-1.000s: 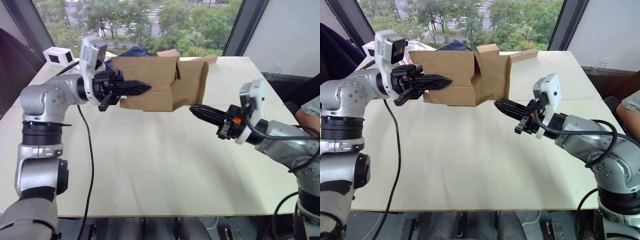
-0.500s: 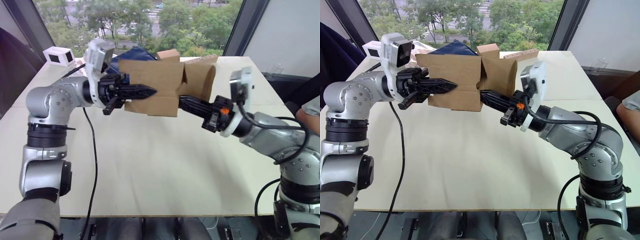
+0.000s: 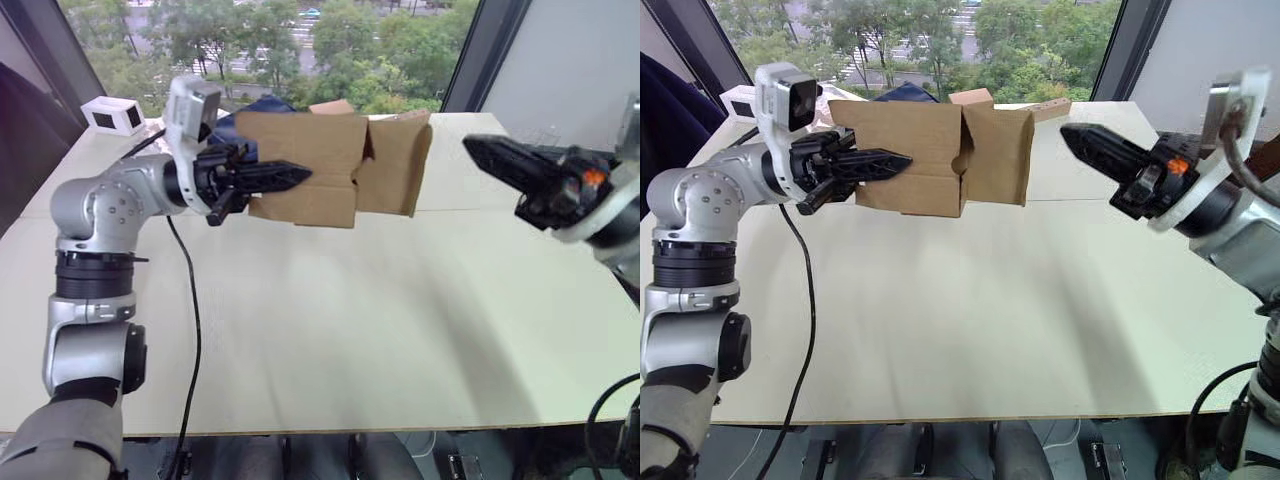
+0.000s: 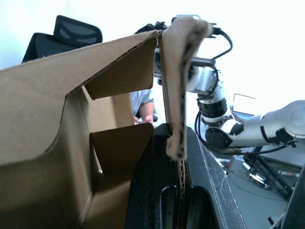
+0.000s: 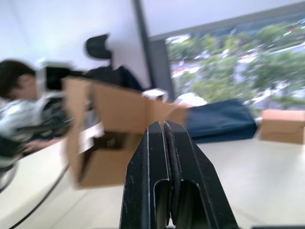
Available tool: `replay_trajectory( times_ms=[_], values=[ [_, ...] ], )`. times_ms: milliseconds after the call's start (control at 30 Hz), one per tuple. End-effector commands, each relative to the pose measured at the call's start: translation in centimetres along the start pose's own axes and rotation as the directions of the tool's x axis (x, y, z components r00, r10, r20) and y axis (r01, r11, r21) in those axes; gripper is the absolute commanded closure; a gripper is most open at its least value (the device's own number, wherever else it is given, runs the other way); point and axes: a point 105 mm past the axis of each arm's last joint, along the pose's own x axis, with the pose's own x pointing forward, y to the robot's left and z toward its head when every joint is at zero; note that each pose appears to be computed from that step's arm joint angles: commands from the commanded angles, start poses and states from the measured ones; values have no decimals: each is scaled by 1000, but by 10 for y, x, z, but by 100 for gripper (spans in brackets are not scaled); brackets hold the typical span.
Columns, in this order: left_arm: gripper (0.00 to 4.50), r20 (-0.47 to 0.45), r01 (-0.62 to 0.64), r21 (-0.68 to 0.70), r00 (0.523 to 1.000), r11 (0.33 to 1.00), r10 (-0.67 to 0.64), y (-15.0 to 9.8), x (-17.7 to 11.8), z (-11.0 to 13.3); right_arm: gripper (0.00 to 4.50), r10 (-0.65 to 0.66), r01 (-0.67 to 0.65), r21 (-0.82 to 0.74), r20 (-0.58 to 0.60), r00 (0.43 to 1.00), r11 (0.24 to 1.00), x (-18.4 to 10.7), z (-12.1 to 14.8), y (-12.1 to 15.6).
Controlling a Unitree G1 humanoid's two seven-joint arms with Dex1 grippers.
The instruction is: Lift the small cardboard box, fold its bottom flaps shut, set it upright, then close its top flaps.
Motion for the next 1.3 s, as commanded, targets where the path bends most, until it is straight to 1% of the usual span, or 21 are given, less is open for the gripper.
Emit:
replay_trajectory(
  times_ms=[33, 67, 133, 233, 367, 433, 500, 600, 700, 900, 1000, 1033, 1100, 1133, 1200, 1300],
  values=[
    [450, 17, 26, 41, 999, 999, -27, -7, 3, 10, 448, -101, 100, -46, -27, 995, 994, 4, -23, -26],
    [450, 16, 29, 41, 999, 999, -30, -7, 4, 10, 448, -102, 100, -49, -46, 994, 994, 7, -30, -29],
    [450, 13, 34, 40, 999, 999, -34, -9, 6, 9, 448, -57, 54, -39, -67, 996, 998, 16, -41, -25],
    [450, 10, 36, 39, 999, 999, -36, -9, 7, 9, 448, -12, 10, -34, -70, 998, 999, 26, -47, -21],
    [450, -4, 22, 37, 1000, 999, -22, -7, 5, 9, 448, 147, -147, -23, -14, 989, 989, 40, -39, 11],
    [450, 4, 7, 40, 1000, 999, -7, -5, 1, 11, 448, 237, -237, 17, -23, 971, 971, 41, -41, 33],
    [450, 9, 0, 41, 1000, 999, 0, -4, -1, 13, 448, 283, -282, 43, -34, 958, 959, 41, -44, 45],
    [450, 15, -3, 36, 1000, 999, 3, -3, -1, 13, 448, 276, -276, 66, 2, 961, 959, 42, -42, 46],
    [450, 14, -2, 33, 1000, 999, 2, -2, -1, 11, 448, 273, -272, 84, 3, 962, 959, 41, -47, 47],
    [450, 21, 1, 31, 1000, 1000, -1, -2, 1, 13, 448, 266, -280, 137, 106, 958, 950, 42, -40, 46],
    [450, 30, -1, 32, 1000, 999, 0, -1, 2, 14, 366, 255, -285, 186, 172, 952, 940, 41, -39, 43],
    [450, 32, 1, 32, 999, 999, -2, -1, 2, 14, 332, 255, -291, 207, 185, 949, 934, 41, -40, 43],
    [450, 35, 3, 32, 999, 999, -4, -1, 2, 15, 248, 263, -311, 248, 209, 942, 917, 40, -41, 44],
    [450, 35, 2, 33, 999, 999, -3, 0, 2, 15, 223, 260, -315, 260, 225, 939, 913, 40, -40, 43],
    [450, 36, -11, 42, 999, 999, 10, 2, 1, 16, 223, 251, -319, 286, 251, 935, 904, 41, -41, 41],
    [450, 38, -13, 45, 999, 999, 11, 3, 1, 17, 223, 248, -320, 304, 252, 936, 898, 41, -45, 40]
  ],
)
